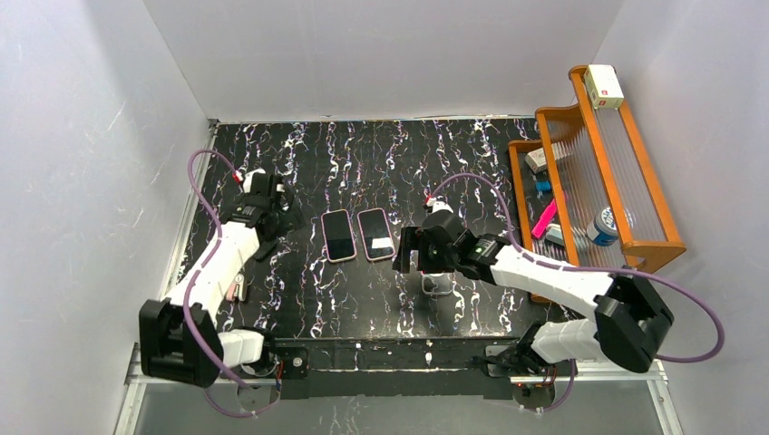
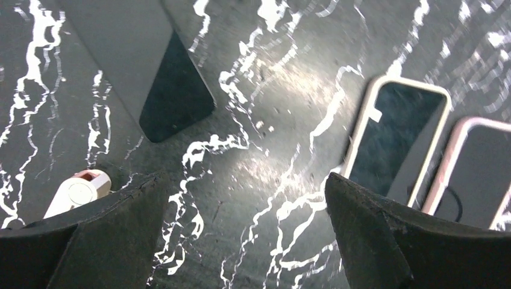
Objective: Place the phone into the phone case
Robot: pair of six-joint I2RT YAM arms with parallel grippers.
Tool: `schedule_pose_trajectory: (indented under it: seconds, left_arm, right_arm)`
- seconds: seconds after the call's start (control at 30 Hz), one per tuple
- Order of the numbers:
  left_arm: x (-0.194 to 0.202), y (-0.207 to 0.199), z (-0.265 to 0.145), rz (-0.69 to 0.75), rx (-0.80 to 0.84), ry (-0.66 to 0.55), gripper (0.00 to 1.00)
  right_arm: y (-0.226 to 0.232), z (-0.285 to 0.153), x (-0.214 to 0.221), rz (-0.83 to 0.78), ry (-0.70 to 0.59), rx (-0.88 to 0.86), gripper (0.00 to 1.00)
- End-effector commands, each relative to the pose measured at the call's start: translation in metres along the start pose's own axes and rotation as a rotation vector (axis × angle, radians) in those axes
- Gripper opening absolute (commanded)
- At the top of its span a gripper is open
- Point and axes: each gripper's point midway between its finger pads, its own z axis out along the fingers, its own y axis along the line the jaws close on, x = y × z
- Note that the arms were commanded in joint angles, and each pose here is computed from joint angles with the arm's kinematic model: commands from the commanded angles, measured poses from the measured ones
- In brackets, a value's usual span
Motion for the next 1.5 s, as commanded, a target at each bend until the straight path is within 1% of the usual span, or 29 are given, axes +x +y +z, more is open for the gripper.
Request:
schedule_pose_trajectory:
  seconds: [0.0,0.13,0.43,0.57,0.7,0.77,0.93,1.13,1.37,1.47]
  left_arm:
    - [-0.018,0.033,0.010,-0.158,-0.270,-0.056,0.98]
    - [-0.023,0.041,0.019,-0.246,-0.349,-0.079,0.98]
    - [-0.031,0.043,0.050,-0.331,-0.319,0.026,0.97]
    - [-0.038,0.058,0.060,-0.365,-0.345,0.045,0.98]
    - [-0.038,0.082,0.072,-0.409,-0.388,0.072,0.98]
    - [-0.038,0.085,0.077,-0.425,-0.375,0.088,0.97]
    - [-0.041,0.093,0.082,-0.414,-0.405,0.085,0.95]
    - [-0.027,0.085,0.099,-0.403,-0.367,0.137,0.95]
    - [-0.019,0.096,0.107,-0.392,-0.412,0.157,0.95]
    - [-0.013,0.099,0.111,-0.407,-0.411,0.183,0.93]
  right_arm:
    - [0.033,-0.022,-0.011,-0.102,-0.056,-0.201,0.99]
    - [0.044,-0.040,-0.014,-0.116,-0.080,-0.269,0.98]
    - [0.036,-0.052,-0.001,-0.094,-0.101,-0.316,0.99]
    - [0.040,-0.057,0.000,-0.095,-0.122,-0.368,0.99]
    - [0.040,-0.064,-0.007,-0.115,-0.141,-0.354,0.99]
    - [0.040,-0.065,-0.008,-0.112,-0.150,-0.353,0.99]
    - [0.041,-0.066,-0.010,-0.112,-0.166,-0.364,0.99]
    - [0.043,-0.065,-0.011,-0.113,-0.161,-0.364,0.99]
    - [0.046,-0.062,-0.010,-0.127,-0.146,-0.369,0.99]
    - [0.042,-0.061,-0.010,-0.132,-0.143,-0.347,0.99]
